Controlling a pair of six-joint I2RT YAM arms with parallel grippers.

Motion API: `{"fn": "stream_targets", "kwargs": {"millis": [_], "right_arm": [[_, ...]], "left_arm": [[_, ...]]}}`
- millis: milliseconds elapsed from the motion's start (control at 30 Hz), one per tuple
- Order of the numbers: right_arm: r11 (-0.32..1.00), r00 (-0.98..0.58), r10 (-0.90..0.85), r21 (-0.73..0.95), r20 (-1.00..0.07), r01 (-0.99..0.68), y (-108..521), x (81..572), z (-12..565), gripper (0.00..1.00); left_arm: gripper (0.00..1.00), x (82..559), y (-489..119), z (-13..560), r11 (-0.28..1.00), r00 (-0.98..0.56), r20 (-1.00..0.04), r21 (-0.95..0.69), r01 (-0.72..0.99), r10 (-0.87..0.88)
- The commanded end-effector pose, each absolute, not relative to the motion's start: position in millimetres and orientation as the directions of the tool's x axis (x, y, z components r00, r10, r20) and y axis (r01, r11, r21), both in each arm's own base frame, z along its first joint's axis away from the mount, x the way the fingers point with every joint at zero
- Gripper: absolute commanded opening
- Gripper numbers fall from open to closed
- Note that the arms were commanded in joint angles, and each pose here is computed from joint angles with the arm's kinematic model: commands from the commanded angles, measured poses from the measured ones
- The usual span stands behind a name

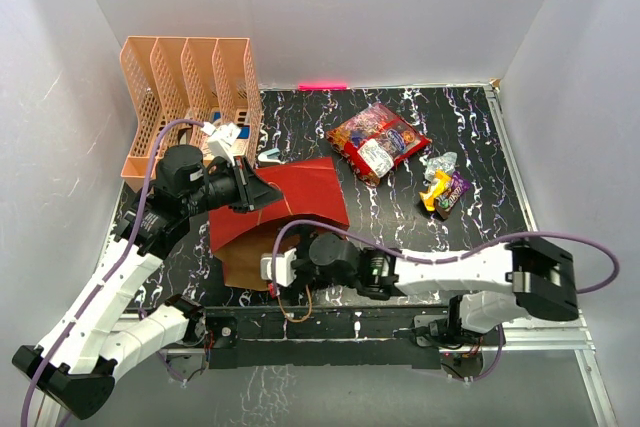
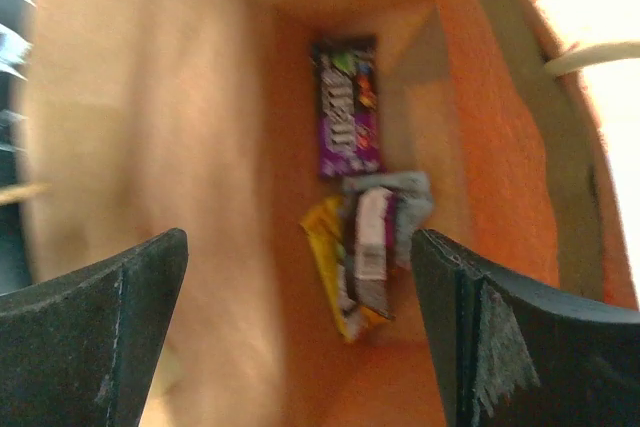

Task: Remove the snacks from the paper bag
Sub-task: Take out the snack from the paper bag.

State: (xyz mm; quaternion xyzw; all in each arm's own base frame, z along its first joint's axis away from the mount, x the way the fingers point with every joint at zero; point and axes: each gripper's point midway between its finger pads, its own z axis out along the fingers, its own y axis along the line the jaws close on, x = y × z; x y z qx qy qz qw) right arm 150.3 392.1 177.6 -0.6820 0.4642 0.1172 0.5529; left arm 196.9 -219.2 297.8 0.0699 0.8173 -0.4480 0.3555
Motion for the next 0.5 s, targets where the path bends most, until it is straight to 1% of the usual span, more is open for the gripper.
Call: {"fn": "stream_targets", "kwargs": {"millis": [0, 67, 133, 233, 267, 300, 367, 433, 467], "right_arm": [[0.162, 0.631, -0.635, -0.876, -0.445, -0.455, 385, 205, 203, 0.98], [0.140, 0.630, -0.684, -0.914, -0.368, -0.382, 385, 215, 190, 0.98], [0.139, 0.610, -0.728, -0.939, -0.313, -0.316, 387, 226, 183, 0.98], [0.164, 0.566, -0.780, -0.960, -0.268, -0.228, 391, 244, 177, 0.98], [0.147, 0.549, -0.800, -0.966, -0.242, -0.212, 392, 252, 165, 0.99], [0.143, 0.535, -0.812, -0.969, -0.232, -0.203, 394, 256, 158, 1.00], [0.182, 0.476, -0.844, -0.967, -0.246, -0.178, 393, 273, 154, 0.99], [0.218, 0.425, -0.866, -0.964, -0.263, -0.152, 391, 286, 150, 0.95], [0.232, 0.412, -0.869, -0.961, -0.273, -0.147, 392, 291, 150, 0.91]], "left_arm": [[0.00, 194, -218, 311, 0.579, -0.718, -0.661, -0.679, 0.451, -0.216], [0.00, 194, -218, 311, 0.577, -0.719, -0.661, -0.680, 0.452, -0.216], [0.00, 193, -218, 312, 0.576, -0.718, -0.662, -0.680, 0.454, -0.215], [0.00, 194, -218, 314, 0.577, -0.716, -0.664, -0.679, 0.455, -0.217], [0.00, 194, -219, 314, 0.574, -0.716, -0.664, -0.680, 0.456, -0.216], [0.00, 194, -219, 315, 0.572, -0.716, -0.663, -0.681, 0.457, -0.218], [0.00, 193, -220, 317, 0.567, -0.717, -0.662, -0.684, 0.458, -0.219], [0.00, 193, -219, 318, 0.565, -0.716, -0.662, -0.685, 0.460, -0.220], [0.00, 192, -219, 320, 0.565, -0.715, -0.663, -0.685, 0.461, -0.221]]}}
